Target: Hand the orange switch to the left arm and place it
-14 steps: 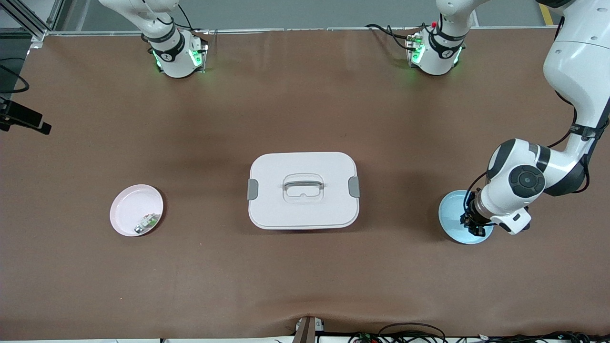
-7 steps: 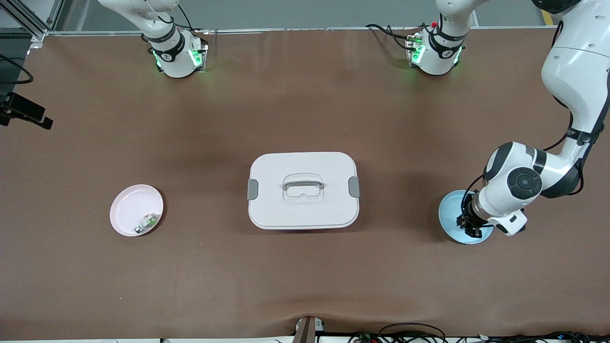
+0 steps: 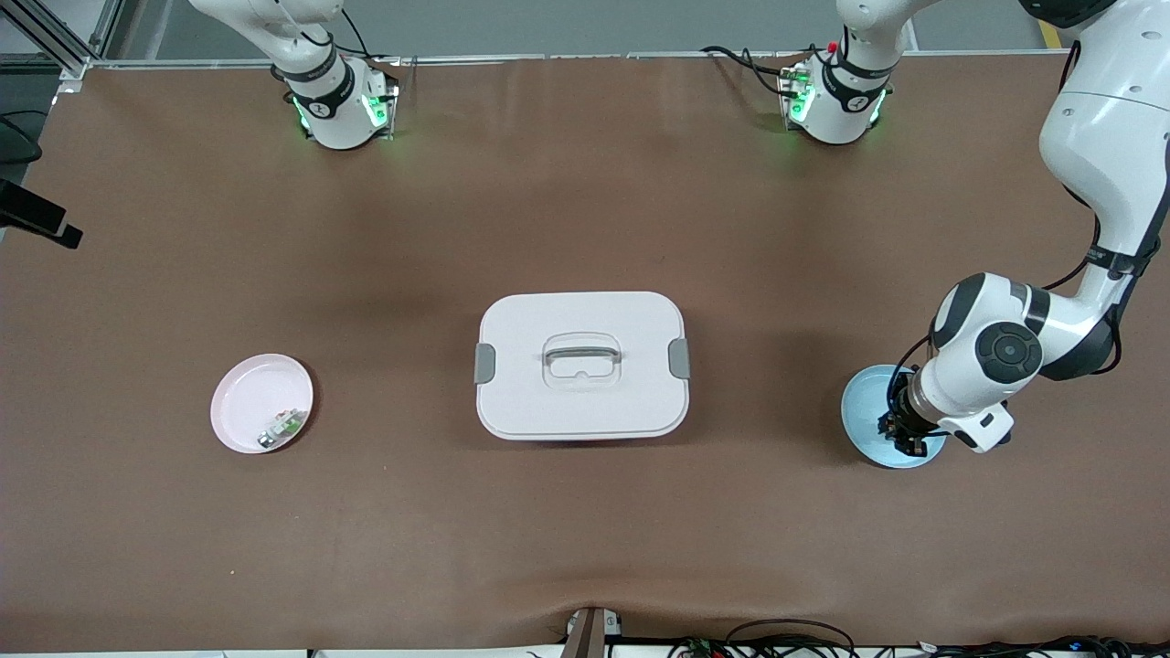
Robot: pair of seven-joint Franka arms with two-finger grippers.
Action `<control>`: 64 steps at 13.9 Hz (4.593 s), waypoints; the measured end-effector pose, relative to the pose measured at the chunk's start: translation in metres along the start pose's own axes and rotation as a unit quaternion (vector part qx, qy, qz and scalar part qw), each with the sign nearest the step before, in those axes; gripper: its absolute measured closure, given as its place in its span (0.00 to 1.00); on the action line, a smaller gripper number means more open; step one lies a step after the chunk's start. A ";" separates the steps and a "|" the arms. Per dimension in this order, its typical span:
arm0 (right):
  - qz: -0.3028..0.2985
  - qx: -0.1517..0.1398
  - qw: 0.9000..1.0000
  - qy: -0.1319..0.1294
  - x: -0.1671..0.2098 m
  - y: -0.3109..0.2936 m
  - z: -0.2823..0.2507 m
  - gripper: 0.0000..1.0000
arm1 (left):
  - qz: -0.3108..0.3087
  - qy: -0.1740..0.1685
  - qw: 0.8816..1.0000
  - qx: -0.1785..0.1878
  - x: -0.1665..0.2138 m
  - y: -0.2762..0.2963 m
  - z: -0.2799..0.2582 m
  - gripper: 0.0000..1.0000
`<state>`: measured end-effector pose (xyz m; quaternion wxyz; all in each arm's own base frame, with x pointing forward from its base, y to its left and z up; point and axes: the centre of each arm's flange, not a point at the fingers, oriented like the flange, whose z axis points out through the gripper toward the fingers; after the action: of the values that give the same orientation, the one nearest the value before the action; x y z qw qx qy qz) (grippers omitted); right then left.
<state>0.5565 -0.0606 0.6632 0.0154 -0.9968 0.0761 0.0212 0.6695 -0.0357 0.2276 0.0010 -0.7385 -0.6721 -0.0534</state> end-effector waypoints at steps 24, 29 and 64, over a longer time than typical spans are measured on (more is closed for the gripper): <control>0.005 -0.006 1.000 -0.008 0.000 0.005 0.006 0.00 | 0.007 0.011 1.000 -0.001 -0.008 0.008 0.008 0.03; 0.005 -0.006 1.000 0.000 0.002 0.005 0.004 0.00 | -0.003 0.019 0.999 -0.040 -0.002 0.030 -0.039 0.00; -0.011 -0.014 1.000 0.009 0.004 0.002 0.003 0.00 | 0.605 0.041 0.789 -0.099 0.105 -0.071 -0.374 0.00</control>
<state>0.5597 -0.0634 0.6602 0.0008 -0.9978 0.0654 0.0132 0.5793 0.0484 0.6028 -0.0128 -0.9872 -0.0778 -0.1385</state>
